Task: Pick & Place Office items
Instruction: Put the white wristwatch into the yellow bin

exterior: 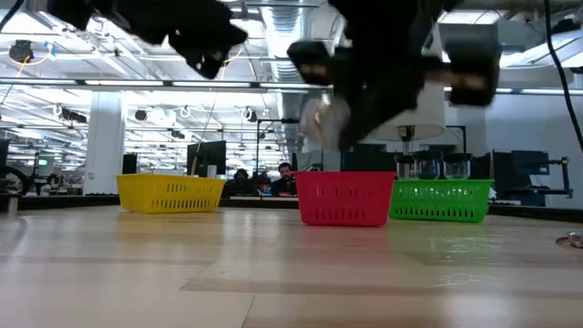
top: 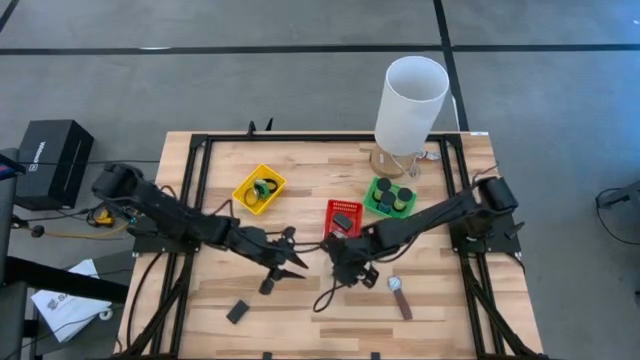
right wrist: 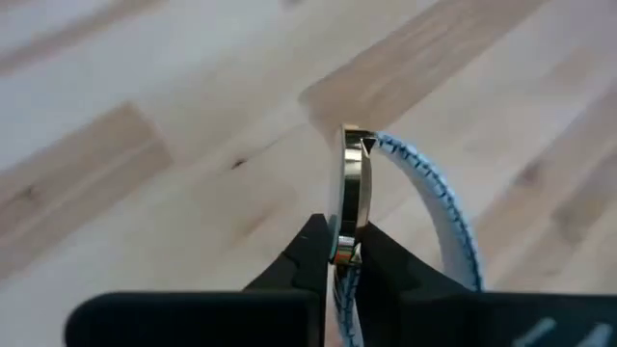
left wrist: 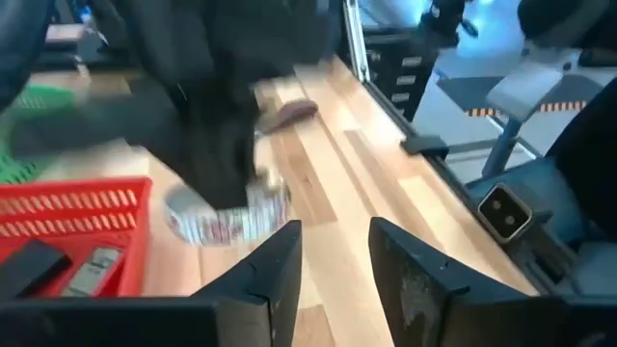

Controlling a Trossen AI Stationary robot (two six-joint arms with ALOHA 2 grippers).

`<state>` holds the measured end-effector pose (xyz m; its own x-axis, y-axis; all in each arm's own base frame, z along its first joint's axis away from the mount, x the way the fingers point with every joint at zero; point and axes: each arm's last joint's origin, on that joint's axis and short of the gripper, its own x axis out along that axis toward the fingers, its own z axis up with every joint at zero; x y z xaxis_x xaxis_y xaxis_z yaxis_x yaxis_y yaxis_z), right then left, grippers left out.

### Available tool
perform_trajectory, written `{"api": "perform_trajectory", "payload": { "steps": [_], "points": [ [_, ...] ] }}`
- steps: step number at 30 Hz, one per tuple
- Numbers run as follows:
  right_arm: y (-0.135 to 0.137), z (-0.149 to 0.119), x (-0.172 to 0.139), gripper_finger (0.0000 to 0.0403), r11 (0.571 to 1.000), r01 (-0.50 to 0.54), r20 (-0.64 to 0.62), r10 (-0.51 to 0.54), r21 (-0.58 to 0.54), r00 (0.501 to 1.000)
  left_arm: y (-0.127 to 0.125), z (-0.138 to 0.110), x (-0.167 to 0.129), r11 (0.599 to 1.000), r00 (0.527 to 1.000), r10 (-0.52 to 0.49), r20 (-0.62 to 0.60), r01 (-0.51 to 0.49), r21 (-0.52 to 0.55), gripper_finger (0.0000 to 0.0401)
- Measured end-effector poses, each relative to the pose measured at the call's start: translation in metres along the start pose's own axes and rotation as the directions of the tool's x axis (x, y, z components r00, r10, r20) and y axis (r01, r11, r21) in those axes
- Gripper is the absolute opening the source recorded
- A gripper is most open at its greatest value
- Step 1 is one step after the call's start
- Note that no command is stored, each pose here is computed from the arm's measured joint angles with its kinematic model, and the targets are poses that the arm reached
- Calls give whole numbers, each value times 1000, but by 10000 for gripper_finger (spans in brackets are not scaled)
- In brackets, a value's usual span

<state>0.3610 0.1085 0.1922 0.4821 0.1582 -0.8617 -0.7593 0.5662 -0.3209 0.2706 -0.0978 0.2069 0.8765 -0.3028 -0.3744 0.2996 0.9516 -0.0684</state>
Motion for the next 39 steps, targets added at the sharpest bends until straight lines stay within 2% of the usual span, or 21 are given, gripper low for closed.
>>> {"api": "perform_trajectory", "payload": {
  "steps": [3,7,12,16,19,23,27,33,39],
  "points": [
    [-6,2,-17,37,1000,-8,81,7,17,997,0,-8,14,999,1000,-2,12,1,42,137],
    [-12,5,-34,26,997,-68,217,56,44,975,1,-12,26,980,998,21,64,-34,194,166],
    [-18,10,-43,16,979,-187,405,141,76,903,4,-8,29,915,982,126,139,-169,366,197],
    [-20,13,-43,34,968,-224,455,149,114,878,5,-4,28,871,971,166,175,-227,435,212],
    [-22,13,-39,37,969,-212,454,135,123,881,5,0,27,869,964,156,215,-238,435,218],
    [-31,12,-42,16,958,-207,485,88,198,870,4,0,27,868,965,151,213,-233,438,222],
    [-35,7,-44,15,947,-214,479,77,239,875,4,0,27,866,963,167,213,-247,436,224],
    [-33,2,-45,34,936,-220,434,83,276,897,3,-1,27,866,963,165,213,-244,436,221],
    [-33,1,-59,15,942,-150,390,21,302,921,3,-1,27,867,961,176,213,-254,428,225]
  ]
}}
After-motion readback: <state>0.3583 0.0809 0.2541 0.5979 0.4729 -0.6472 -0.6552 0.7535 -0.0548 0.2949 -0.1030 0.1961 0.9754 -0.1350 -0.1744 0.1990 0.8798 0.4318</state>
